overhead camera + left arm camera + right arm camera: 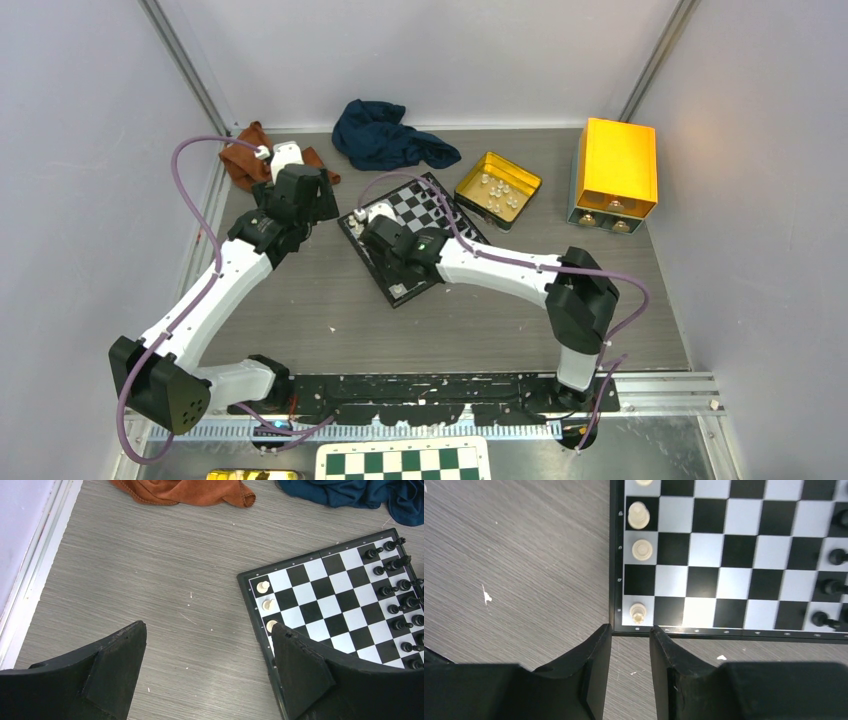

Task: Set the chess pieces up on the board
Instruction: Place the chess piece on the chessboard, then pick up the chess piece from the storage box.

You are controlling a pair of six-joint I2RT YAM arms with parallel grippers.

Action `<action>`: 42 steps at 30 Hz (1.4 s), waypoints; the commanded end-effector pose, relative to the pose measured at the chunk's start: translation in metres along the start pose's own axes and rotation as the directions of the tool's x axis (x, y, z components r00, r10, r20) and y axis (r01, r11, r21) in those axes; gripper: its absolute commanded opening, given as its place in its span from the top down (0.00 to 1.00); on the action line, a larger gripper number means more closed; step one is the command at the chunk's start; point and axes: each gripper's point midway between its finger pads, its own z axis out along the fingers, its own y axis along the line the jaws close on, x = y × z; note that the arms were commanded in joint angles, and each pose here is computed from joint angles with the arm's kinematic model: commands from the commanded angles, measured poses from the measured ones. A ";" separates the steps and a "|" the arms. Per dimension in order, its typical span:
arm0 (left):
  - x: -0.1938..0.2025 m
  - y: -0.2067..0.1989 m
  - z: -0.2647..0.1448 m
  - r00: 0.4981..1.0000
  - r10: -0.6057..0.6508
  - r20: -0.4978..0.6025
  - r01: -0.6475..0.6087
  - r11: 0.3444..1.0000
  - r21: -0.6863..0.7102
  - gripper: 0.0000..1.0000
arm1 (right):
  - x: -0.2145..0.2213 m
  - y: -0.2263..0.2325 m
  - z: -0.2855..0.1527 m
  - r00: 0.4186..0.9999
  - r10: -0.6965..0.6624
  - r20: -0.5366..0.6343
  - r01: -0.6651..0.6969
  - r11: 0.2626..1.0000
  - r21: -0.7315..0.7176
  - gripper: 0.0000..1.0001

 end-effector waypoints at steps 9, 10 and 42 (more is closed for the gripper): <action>-0.024 -0.006 0.001 0.997 -0.038 0.067 0.037 0.999 0.014 0.00 | -0.127 -0.164 -0.024 0.934 0.207 0.293 -0.288 0.919 0.270 0.49; -0.023 -0.006 0.001 0.997 -0.034 0.066 0.034 0.999 0.012 0.00 | -0.132 -0.180 -0.021 0.927 0.221 0.304 -0.310 0.907 0.285 0.49; -0.018 -0.016 0.027 0.999 0.028 0.019 -0.027 0.999 -0.033 0.00 | -0.123 -0.376 0.081 0.826 0.469 0.313 -0.562 0.732 0.386 0.45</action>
